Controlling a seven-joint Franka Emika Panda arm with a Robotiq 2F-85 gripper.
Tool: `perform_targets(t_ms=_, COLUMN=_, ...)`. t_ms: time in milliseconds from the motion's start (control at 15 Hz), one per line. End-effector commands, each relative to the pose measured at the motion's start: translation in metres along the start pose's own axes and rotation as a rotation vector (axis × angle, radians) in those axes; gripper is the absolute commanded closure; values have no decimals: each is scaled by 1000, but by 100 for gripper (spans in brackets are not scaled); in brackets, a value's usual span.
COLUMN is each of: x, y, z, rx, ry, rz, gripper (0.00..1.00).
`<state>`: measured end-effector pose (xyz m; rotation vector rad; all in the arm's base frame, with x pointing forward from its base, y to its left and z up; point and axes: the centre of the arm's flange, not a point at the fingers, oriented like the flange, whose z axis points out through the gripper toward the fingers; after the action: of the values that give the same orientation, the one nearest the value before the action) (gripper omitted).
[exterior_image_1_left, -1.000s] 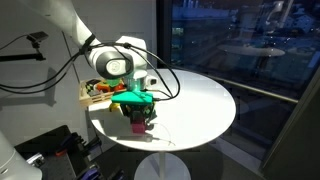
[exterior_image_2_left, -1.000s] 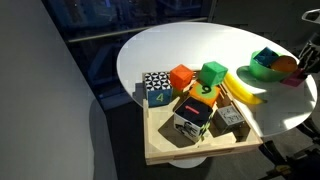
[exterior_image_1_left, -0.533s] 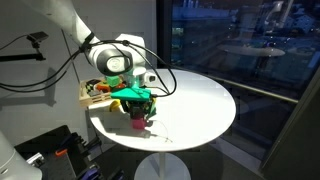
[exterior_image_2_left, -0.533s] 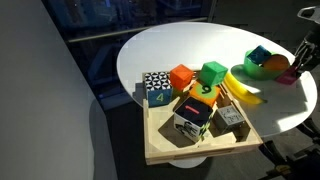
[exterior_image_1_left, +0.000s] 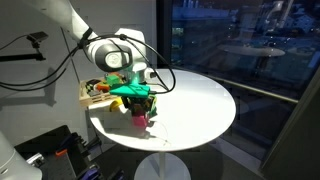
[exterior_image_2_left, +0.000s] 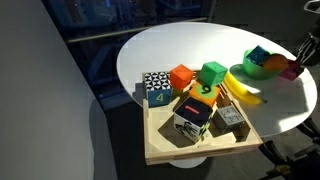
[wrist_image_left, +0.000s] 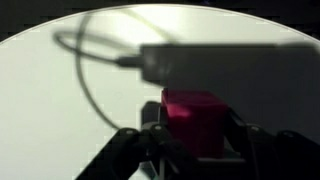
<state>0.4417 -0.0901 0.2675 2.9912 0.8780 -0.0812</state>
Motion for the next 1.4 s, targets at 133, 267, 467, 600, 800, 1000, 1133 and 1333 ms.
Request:
perform_targets(t_ms=133, x=-18, y=2, z=-36, rx=-24, ry=33, rz=77, gripper=69)
perform_targets(t_ms=267, x=-22, y=4, z=-46, rx=-30, ry=47, rz=97, gripper=69)
perform_targets(t_ms=467, x=-24, y=5, z=-60, rx=-36, ry=69, rz=125, gripper=69)
perform_targets(t_ms=600, x=-24, y=6, z=-69, rx=-44, ry=88, rz=147, gripper=69)
perform_targets(t_ms=800, x=-21, y=8, z=-80, rx=-48, ry=106, rz=171, gripper=69)
perform_targets(t_ms=1000, x=-17, y=8, z=-86, rx=-50, ry=121, rz=186, gripper=69)
perform_targets(t_ms=1133, x=-12, y=7, z=-87, rx=-47, ry=135, rz=193, gripper=69)
perform_targets(t_ms=1333, x=-4, y=4, z=-89, rx=-46, ry=152, rz=206, gripper=69)
